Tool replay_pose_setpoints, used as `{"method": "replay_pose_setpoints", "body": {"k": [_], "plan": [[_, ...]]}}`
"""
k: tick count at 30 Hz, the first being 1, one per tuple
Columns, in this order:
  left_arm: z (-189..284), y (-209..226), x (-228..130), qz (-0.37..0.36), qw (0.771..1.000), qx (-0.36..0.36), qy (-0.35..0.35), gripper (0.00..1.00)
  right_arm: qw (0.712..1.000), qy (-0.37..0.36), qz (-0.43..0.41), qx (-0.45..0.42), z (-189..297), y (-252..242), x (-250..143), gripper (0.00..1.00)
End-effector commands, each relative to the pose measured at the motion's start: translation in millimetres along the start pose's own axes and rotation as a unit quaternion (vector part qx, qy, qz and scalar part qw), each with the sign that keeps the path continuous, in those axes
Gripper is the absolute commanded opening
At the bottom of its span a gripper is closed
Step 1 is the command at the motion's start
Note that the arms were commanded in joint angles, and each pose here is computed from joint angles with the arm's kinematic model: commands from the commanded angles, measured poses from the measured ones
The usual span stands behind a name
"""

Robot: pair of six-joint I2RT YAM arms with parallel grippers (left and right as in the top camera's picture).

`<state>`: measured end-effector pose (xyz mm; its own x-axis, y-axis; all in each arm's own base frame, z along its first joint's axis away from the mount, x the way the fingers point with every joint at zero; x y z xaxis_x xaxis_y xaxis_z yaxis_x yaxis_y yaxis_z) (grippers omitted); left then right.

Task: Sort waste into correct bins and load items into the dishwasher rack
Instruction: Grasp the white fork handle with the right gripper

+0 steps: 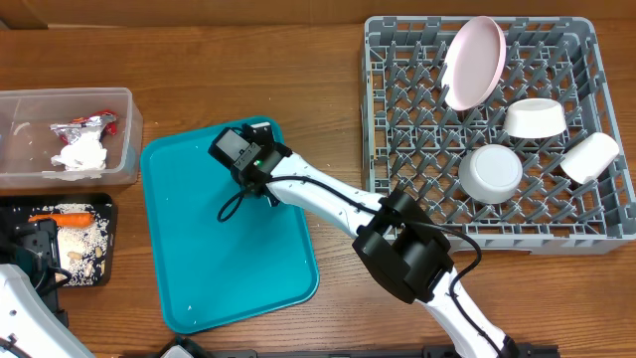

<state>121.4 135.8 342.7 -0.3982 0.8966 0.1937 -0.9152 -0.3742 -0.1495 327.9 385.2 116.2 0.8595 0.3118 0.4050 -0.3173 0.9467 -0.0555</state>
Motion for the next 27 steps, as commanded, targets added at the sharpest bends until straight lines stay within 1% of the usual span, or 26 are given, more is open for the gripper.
{"method": "replay_pose_setpoints", "body": {"k": [1,3,7,12,19,20,21,23,24,27], "plan": [[3,0,2,0.012,1.000,-0.007,-0.003,1.00,1.000,-0.005,-0.002,0.005,3,1,6,0.12],[3,0,2,0.012,1.000,-0.007,-0.003,1.00,1.000,0.000,-0.002,0.007,2,1,4,0.29],[3,0,2,0.012,1.000,-0.007,-0.003,1.00,1.000,0.011,0.001,0.006,-4,-1,-2,0.44],[3,0,2,0.012,1.000,-0.007,-0.003,1.00,0.999,0.041,0.006,0.012,-13,-2,-16,0.45],[3,0,2,0.012,1.000,-0.007,-0.003,1.00,0.998,0.055,0.007,0.014,-21,-4,-26,0.45],[3,0,2,0.012,1.000,-0.007,-0.003,1.00,0.998,0.058,0.007,0.016,-22,-4,-27,0.43],[3,0,2,0.012,1.000,-0.007,-0.003,1.00,0.998,0.060,0.007,0.017,-22,-4,-28,0.38],[3,0,2,0.012,1.000,-0.007,-0.003,1.00,0.998,0.062,0.007,0.018,-22,-3,-28,0.23],[3,0,2,0.012,1.000,-0.007,-0.003,1.00,0.998,0.062,0.007,0.018,-22,-3,-28,0.18],[3,0,2,0.012,1.000,-0.007,-0.003,1.00,0.998,0.062,0.007,0.018,-22,-4,-28,0.10]]}}
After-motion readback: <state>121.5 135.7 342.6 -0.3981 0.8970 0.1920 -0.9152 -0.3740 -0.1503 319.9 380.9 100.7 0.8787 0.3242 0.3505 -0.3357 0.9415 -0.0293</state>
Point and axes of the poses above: each gripper's point midway between its finger pads, its own z axis back along the fingers, its own y axis along the line the jaws close on, x = y × z, the point moved 10 cm from there along z, back along the fingers, and after that the axes turned 7 degrees about z, right-handed, at the moved point
